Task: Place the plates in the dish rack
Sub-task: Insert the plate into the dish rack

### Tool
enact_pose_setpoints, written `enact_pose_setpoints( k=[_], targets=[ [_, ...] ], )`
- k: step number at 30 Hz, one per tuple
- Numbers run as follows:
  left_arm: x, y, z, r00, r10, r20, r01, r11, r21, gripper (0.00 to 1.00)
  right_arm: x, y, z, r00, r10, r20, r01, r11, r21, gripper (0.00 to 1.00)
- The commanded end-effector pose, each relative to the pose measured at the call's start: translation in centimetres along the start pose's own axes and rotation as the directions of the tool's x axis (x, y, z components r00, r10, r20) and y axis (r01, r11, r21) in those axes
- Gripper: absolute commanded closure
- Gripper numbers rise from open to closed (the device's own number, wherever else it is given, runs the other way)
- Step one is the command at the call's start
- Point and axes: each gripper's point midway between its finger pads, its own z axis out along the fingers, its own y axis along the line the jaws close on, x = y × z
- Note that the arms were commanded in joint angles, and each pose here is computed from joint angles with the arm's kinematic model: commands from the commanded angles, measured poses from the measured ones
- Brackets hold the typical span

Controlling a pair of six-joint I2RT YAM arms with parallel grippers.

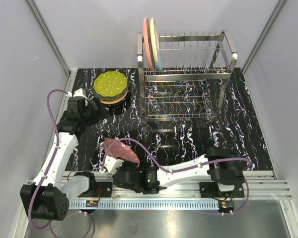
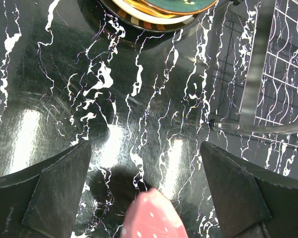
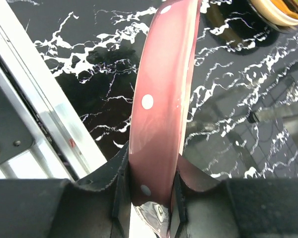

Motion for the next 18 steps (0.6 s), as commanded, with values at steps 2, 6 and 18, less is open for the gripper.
enact_pose_setpoints(
  k=[2, 6, 18],
  targets=[
    [-2.2, -0.5, -1.0, 0.996, 0.018, 0.083, -0.019, 1.0, 0.011, 0.04, -6.1, -4.5, -4.0, 0.975, 0.175, 0.139, -0.191, 0.975, 0.113, 1.0],
    [-2.3, -0.5, -1.1, 0.996, 0.021, 0.088, -0.022, 1.0, 0.012, 0.01, -6.6, -6.2, -5.6, 0.958, 0.233, 0.17, -0.256, 0.958, 0.129, 1.0],
    [-3.0, -0.1, -1.2, 0.995, 0.014, 0.102, -0.014, 1.0, 0.002, 0.01, -7.3, -10.6, -11.6, 0.89, 0.391, 0.233, -0.422, 0.901, 0.1, 1.0]
  ],
)
